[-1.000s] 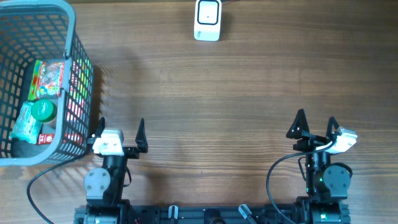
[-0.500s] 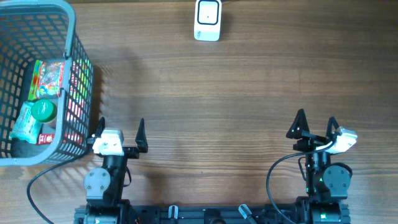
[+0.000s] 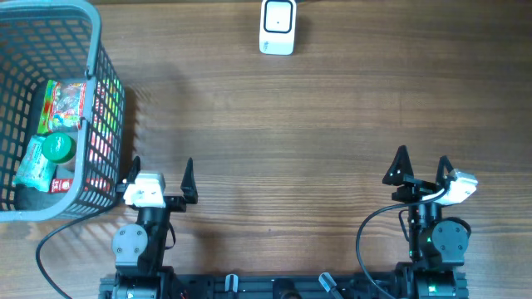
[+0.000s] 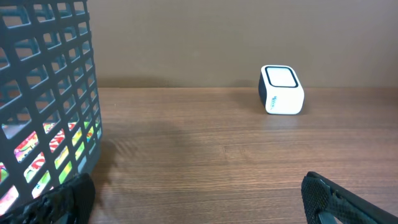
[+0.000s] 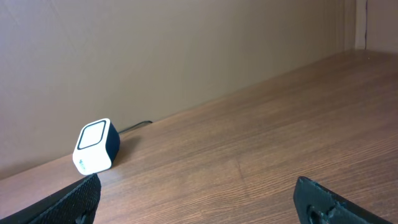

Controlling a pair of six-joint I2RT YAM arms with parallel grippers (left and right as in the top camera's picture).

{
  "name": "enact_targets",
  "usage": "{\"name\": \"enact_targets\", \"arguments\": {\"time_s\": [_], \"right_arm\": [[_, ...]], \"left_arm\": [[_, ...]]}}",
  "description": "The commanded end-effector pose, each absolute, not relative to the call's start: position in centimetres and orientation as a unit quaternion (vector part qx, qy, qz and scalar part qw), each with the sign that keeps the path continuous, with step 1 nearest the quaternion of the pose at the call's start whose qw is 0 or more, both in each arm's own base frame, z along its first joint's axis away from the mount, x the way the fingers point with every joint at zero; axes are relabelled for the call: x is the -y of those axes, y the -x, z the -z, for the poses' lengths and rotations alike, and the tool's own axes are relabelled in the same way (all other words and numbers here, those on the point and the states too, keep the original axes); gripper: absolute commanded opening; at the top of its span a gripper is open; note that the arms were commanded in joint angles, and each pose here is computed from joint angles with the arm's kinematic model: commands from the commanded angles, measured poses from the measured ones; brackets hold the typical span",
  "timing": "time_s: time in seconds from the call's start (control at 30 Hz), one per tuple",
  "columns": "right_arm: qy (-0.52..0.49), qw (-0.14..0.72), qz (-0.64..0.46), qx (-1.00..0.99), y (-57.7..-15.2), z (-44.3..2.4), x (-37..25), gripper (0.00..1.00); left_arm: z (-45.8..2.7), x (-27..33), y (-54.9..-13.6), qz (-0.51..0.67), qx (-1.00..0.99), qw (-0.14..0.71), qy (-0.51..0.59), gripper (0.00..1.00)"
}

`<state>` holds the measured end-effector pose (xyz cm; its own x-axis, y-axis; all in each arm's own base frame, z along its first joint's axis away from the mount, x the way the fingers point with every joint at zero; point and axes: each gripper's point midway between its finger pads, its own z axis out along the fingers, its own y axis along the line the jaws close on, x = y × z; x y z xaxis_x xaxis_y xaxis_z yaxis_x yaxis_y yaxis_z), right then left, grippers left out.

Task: Scan the item barcode

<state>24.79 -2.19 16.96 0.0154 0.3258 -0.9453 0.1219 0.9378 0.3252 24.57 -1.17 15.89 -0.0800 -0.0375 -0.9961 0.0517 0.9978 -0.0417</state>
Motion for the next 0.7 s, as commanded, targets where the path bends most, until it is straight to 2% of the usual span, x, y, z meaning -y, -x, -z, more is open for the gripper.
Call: {"name": "enact_targets", "arguments": {"time_s": [0.0,0.2,0.43,0.6,0.67], "right_arm": [[-0.148,0.693,-0.073,-0.702,-24.9,-16.9,1.9,1.00],[-0.148,0.693,-0.073,-0.702,-24.9,-16.9,1.9,1.00],[-0.148,0.693,-0.073,-0.702,-24.9,-16.9,1.9,1.00],[-0.148,0.693,-0.073,-0.702,-24.9,-16.9,1.9,1.00],[-0.148,0.693,-0.073,-0.702,-24.9,-16.9,1.9,1.00]], "left_arm": [[-15.6,1.7,-24.6,0.077,-0.734,0.674,0.020,1.00],[-16.1,3.0,-24.3,0.116,-0.733,0.670,0.006,1.00],[-20.0,5.0,-23.1,0.176,-0.725,0.666,-0.021,1.00],[-24.9,5.8,-22.4,0.193,-0.731,0.653,-0.036,1.00],[-28.5,7.0,-21.9,0.218,-0.728,0.647,-0.060,1.00]]}}
